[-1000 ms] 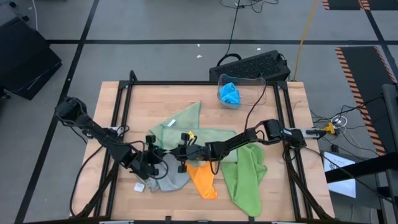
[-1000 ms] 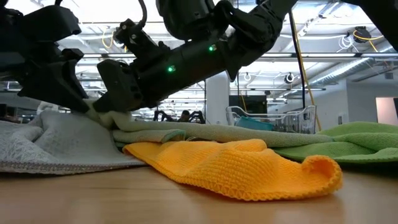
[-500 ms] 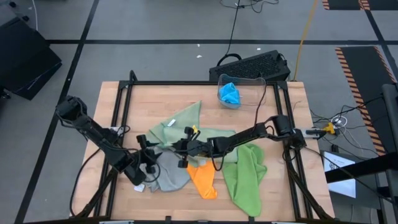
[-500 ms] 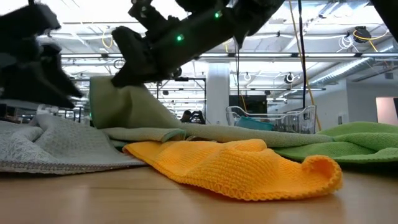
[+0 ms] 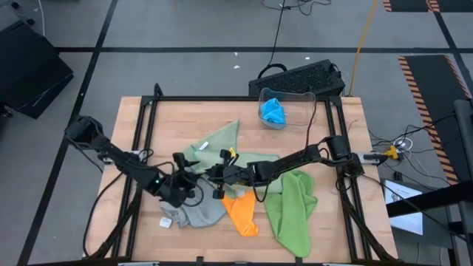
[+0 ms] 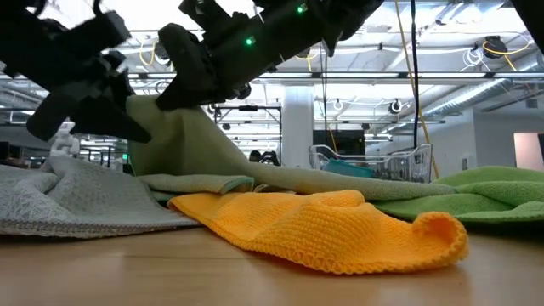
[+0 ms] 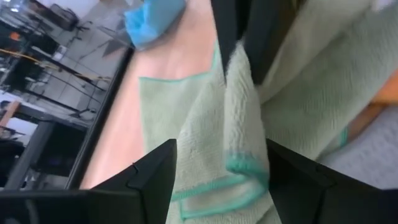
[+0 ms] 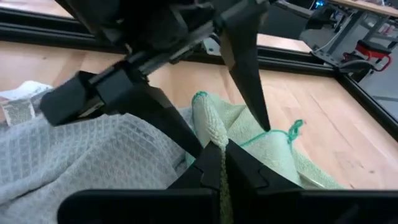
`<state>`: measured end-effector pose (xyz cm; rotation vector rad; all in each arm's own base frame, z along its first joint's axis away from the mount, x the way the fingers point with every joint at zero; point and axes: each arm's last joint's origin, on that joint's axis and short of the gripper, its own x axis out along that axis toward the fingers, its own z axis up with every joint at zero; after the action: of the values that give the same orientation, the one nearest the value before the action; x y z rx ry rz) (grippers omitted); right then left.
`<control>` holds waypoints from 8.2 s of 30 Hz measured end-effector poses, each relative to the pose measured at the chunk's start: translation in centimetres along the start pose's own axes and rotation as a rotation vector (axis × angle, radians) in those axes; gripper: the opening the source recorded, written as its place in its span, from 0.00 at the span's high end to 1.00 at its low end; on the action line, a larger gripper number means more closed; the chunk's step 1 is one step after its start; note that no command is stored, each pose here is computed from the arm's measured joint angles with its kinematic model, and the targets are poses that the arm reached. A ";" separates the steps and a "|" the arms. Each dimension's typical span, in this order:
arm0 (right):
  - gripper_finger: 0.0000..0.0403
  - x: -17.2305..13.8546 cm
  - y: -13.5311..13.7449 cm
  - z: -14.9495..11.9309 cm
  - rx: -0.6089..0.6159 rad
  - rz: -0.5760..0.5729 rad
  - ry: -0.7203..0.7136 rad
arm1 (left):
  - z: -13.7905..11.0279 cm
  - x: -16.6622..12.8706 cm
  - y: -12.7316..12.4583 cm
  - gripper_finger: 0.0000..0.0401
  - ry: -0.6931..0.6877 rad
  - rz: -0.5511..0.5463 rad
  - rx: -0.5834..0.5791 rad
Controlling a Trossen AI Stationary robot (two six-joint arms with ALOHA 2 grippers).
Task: Fold microfiber towels
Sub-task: Fold the right light green microfiber towel
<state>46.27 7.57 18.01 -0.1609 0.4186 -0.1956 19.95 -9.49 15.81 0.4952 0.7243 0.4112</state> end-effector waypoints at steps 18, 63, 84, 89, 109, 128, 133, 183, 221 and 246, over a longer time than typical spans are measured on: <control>1.00 -1.6 2.0 0.5 -0.028 0.053 0.027 | -2.0 3.1 1.8 0.83 0.172 -0.154 0.095; 0.99 -4.1 5.3 -4.0 -0.045 0.411 0.308 | -0.8 -0.7 -2.9 0.49 -0.116 -0.310 0.302; 0.99 -7.2 3.2 -0.9 -0.111 0.335 0.317 | -0.6 2.4 -1.8 0.38 -0.052 -0.238 0.334; 0.99 -7.2 3.2 -1.0 -0.114 0.334 0.324 | -0.3 2.7 -1.6 0.38 -0.070 -0.276 0.332; 0.99 -6.8 2.4 -1.0 -0.100 0.314 0.332 | -0.4 3.4 -1.8 0.95 -0.070 -0.303 0.330; 0.72 -9.2 6.6 -3.2 -0.077 0.365 0.328 | 0.9 3.2 -1.7 0.99 -0.076 -0.312 0.152; 0.59 -9.6 7.1 -3.8 -0.023 0.281 0.309 | 1.1 3.2 -1.6 0.98 -0.072 -0.311 0.109; 0.98 -9.2 10.4 -5.1 -0.197 0.238 0.173 | 2.7 2.1 0.4 0.97 -0.168 -0.300 -0.076; 1.00 -15.0 7.4 -5.8 -0.027 0.320 0.123 | 3.6 1.7 -1.0 0.97 -0.268 -0.343 -0.150; 1.00 -21.4 -12.7 6.4 0.007 -0.069 -0.408 | 11.8 -3.0 14.5 0.99 -0.309 0.126 -0.101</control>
<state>27.84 0.76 34.50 -0.2029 0.0068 -0.2257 23.57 -2.67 33.06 0.4964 0.3738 0.4738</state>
